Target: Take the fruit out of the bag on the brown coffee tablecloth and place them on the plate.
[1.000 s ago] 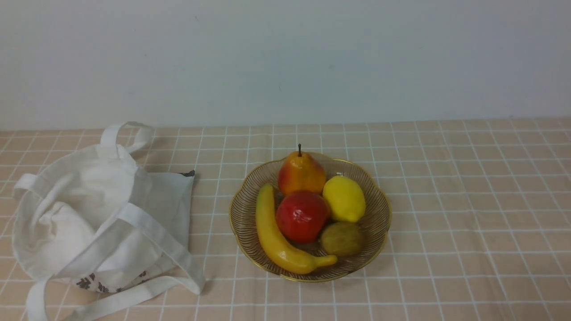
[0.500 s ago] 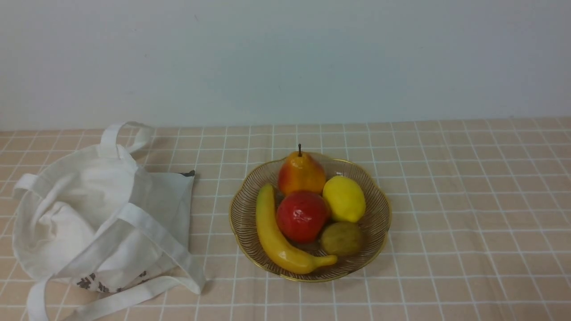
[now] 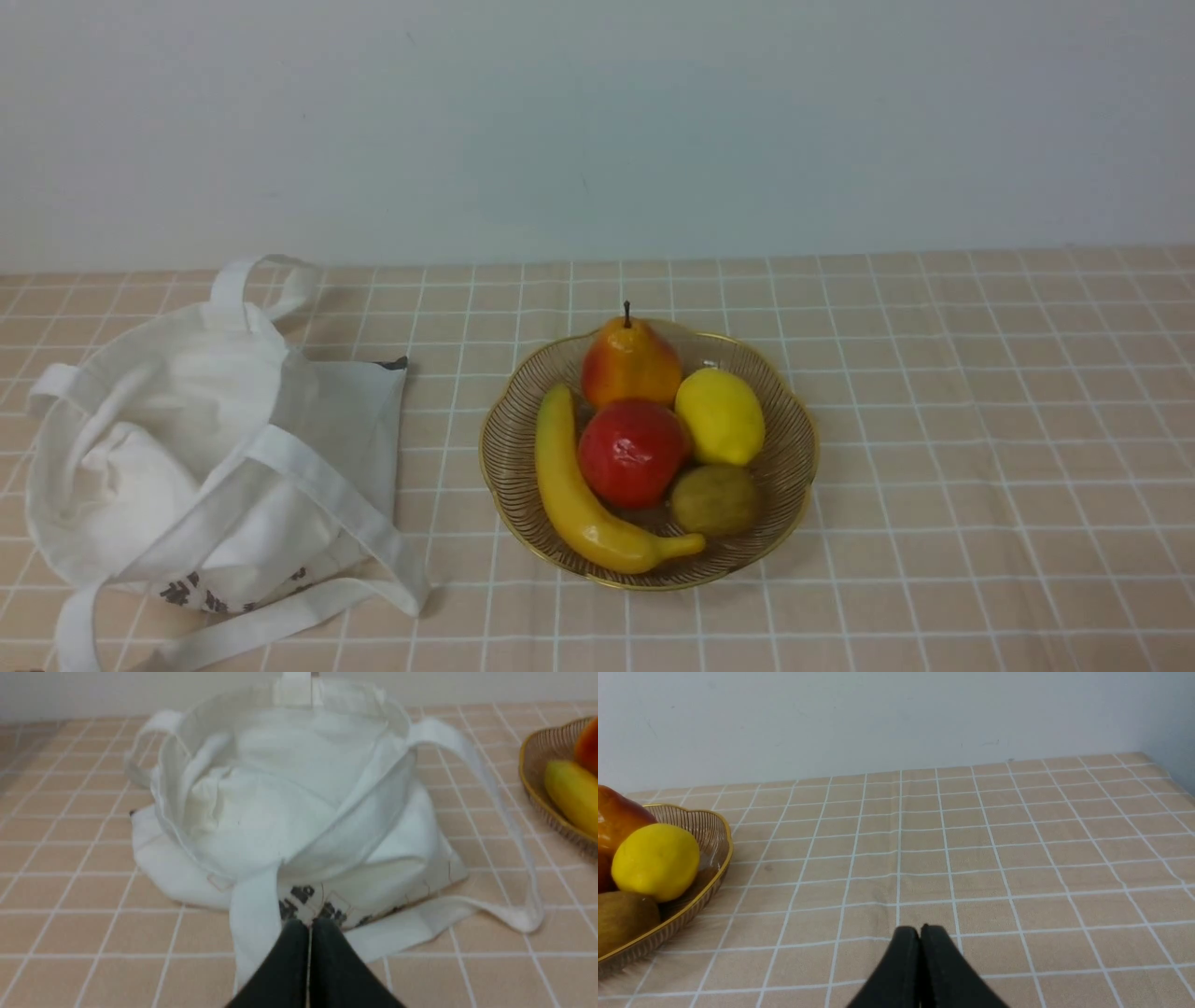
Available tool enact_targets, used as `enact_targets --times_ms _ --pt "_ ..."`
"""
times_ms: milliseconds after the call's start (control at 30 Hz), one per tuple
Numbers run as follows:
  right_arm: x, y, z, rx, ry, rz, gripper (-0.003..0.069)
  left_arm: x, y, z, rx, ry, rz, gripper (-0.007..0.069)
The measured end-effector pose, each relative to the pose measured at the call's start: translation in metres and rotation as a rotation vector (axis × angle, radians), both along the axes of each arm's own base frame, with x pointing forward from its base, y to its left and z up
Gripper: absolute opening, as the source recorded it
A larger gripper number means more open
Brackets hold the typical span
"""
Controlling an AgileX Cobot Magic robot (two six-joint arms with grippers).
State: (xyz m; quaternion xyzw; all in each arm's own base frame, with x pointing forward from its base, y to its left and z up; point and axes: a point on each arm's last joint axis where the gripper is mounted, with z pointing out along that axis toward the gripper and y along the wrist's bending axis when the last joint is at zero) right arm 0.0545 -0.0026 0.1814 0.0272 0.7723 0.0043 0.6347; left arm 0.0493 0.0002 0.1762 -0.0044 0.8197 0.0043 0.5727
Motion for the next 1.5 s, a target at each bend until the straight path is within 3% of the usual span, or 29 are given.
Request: enact_targets --times_ms 600,1500 --pt "0.0000 0.0000 -0.0001 -0.001 0.001 0.000 -0.0014 0.0027 -0.0042 -0.0054 -0.023 -0.039 -0.071 -0.0008" --pt "0.0000 0.0000 -0.0001 0.001 0.001 0.000 -0.0014 0.0027 -0.0042 -0.0054 -0.025 -0.039 -0.071 -0.0008"
